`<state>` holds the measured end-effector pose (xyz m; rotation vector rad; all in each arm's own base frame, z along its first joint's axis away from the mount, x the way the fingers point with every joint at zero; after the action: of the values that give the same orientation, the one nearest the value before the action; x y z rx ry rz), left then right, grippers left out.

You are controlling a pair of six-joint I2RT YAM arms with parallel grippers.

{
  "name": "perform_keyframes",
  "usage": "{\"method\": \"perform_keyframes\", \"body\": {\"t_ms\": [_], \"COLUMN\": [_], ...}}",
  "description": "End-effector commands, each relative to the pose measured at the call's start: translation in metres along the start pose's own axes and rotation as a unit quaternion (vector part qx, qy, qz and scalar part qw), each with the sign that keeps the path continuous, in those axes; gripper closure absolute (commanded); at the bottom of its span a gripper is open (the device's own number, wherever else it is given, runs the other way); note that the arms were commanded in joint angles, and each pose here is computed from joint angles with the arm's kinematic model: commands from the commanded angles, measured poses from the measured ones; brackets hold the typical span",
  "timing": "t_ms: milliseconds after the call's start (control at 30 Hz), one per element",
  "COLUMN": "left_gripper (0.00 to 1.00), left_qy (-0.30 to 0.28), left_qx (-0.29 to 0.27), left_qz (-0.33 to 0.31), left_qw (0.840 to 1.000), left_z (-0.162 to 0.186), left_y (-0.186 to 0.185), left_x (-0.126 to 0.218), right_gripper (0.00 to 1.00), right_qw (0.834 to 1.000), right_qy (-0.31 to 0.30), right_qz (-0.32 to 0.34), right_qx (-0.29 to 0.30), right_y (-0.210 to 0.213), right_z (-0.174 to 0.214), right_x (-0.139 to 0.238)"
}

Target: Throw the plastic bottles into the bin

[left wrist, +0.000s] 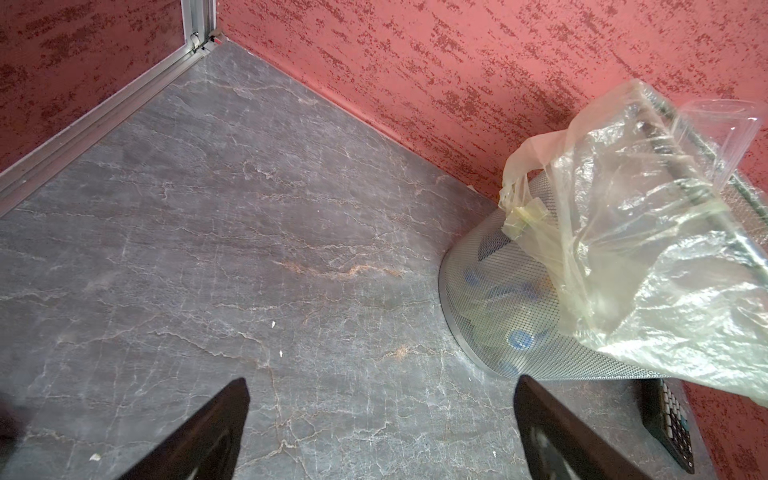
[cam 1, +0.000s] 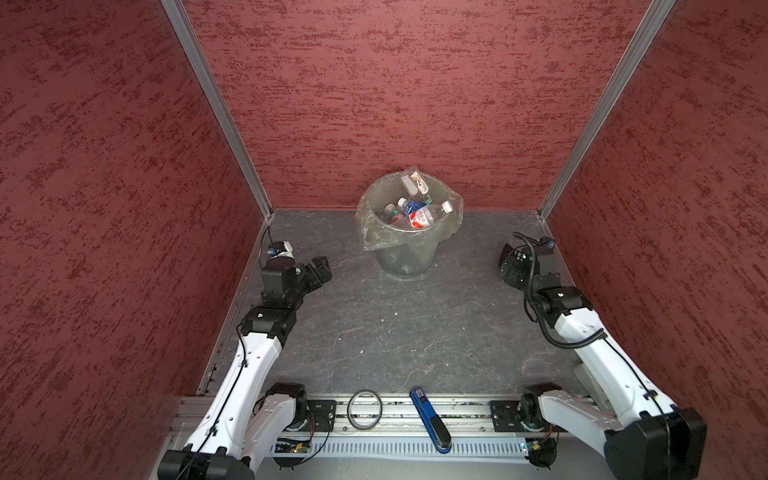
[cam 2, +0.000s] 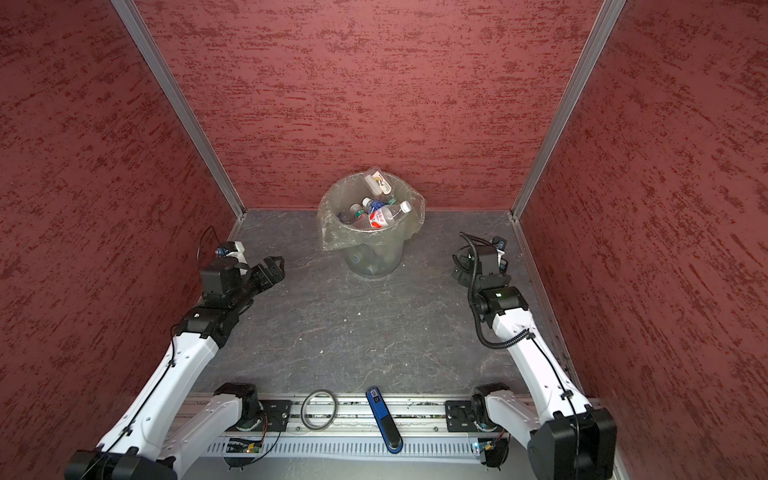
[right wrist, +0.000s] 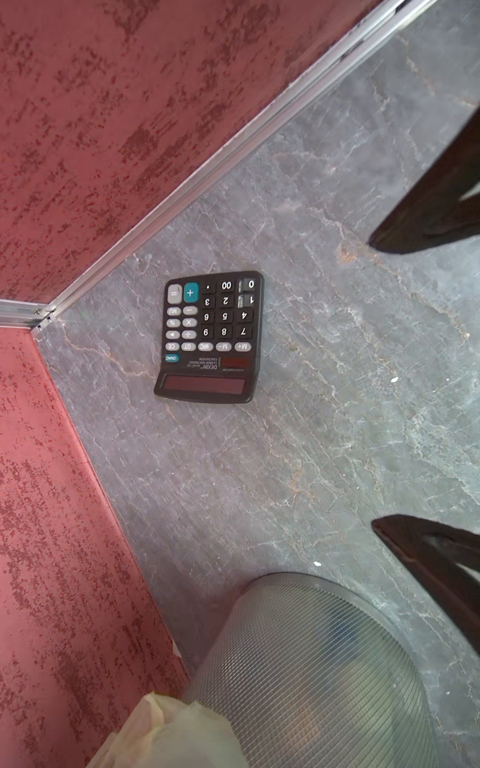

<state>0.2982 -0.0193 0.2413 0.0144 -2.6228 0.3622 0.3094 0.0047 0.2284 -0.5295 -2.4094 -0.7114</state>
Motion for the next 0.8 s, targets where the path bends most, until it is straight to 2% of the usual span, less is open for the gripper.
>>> {"method": "perform_keyframes", "body": {"t_ms": [0, 300, 567, 767], "left_gripper": [0.01, 0.00, 0.00, 0.00], "left_qy": [-0.034, -0.046, -0.041, -0.078], "left_qx": [-0.013, 0.010, -0.059, -0.143], "left_qz": [0.006, 0.017, -0.011, 0.033], "left_qw": [0.999, 0.999, 0.997, 0.986], "left_z": [-0.028, -0.056, -0.075, -0.060], "left_y": [-0.004, 0.002, 0.008, 0.001], "left_x": [0.000, -0.022, -0.040, -0.050], "right_gripper": [0.01, 0.01, 0.01, 0.01], "right_qw": [0.999, 0.997, 0.993, 0.979], "right_qy": [-0.020, -0.045, -0.090, -0.153], "right_qz": [-0.032, -0.037, -0.066, -0.124], "right_qx": [-0.018, -0.051, -0.044, -0.044], "right_y": [0.019, 0.021, 0.023, 0.029], "right_z": [-0.023, -0.064, -0.079, -0.090], "right_x": [0.002, -0.003, -0.005, 0.017]}}
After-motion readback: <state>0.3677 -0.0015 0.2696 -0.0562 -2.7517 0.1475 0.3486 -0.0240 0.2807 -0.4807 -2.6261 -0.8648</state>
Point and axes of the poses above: each gripper's point midway between its finger pads, its own x axis back along the fingers, its own y axis along the line the jaws close on, z = x × y, the point moved 3 cm from there along x, back along the fingers, and after that the axes turned 14 degrees about -x, right-handed, at the moved point
